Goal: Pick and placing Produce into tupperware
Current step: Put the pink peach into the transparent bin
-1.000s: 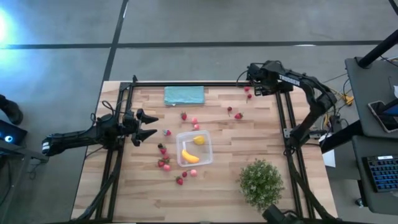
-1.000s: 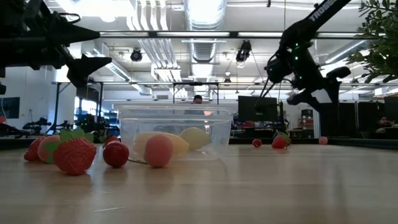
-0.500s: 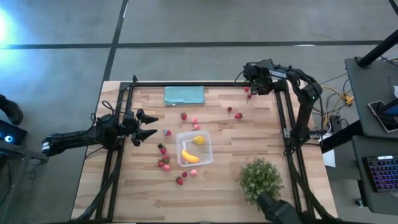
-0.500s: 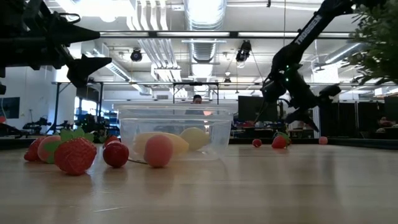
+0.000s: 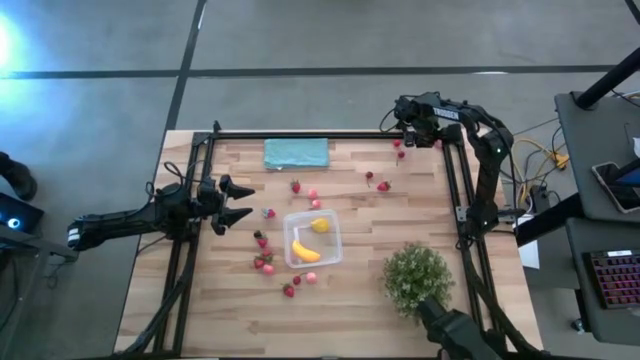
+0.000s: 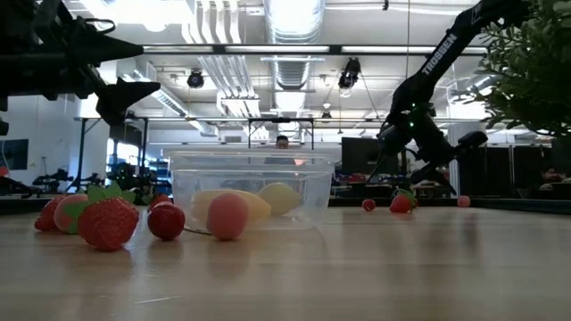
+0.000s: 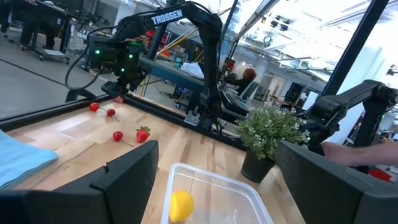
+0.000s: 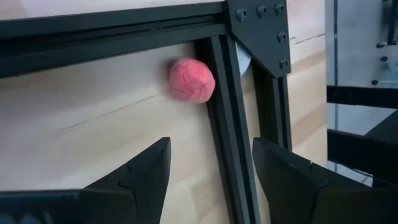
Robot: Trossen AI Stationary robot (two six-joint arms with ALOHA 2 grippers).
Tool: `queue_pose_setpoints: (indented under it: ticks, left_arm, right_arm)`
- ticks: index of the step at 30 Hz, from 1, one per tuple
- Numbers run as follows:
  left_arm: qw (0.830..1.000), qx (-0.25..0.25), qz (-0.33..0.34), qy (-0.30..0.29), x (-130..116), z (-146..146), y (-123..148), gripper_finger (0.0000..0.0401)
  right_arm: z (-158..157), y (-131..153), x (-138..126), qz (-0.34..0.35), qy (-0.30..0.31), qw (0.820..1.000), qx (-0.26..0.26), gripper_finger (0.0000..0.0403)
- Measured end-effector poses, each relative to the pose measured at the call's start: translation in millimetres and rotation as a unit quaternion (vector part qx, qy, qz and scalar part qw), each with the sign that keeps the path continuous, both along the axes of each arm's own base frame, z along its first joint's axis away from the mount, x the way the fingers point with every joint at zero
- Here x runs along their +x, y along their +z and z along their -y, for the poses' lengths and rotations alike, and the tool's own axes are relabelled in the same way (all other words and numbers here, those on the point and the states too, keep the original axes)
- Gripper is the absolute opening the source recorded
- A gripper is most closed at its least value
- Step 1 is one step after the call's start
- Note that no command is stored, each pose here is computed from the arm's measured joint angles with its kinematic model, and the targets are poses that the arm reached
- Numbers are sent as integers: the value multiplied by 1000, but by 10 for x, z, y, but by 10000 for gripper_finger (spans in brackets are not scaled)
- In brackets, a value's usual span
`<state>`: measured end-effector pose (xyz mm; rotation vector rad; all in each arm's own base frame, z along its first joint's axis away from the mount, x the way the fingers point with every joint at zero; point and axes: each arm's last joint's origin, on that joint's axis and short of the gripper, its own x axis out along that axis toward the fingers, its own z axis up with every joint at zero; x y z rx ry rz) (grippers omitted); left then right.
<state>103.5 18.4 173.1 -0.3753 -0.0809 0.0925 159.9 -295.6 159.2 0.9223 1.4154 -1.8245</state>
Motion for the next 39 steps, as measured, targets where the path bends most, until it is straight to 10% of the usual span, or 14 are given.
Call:
queue_pose_setpoints:
  ticks: [22, 39]
  left_arm:
    - [1000, 0, 0, 0, -1, 0, 1, 314]
    - [1000, 0, 0, 0, 0, 0, 0, 314]
  right_arm:
    - [199, -27, -80, 35, -80, 995, -56, 147]
    - [271, -48, -139, 51, -130, 985, -99, 184]
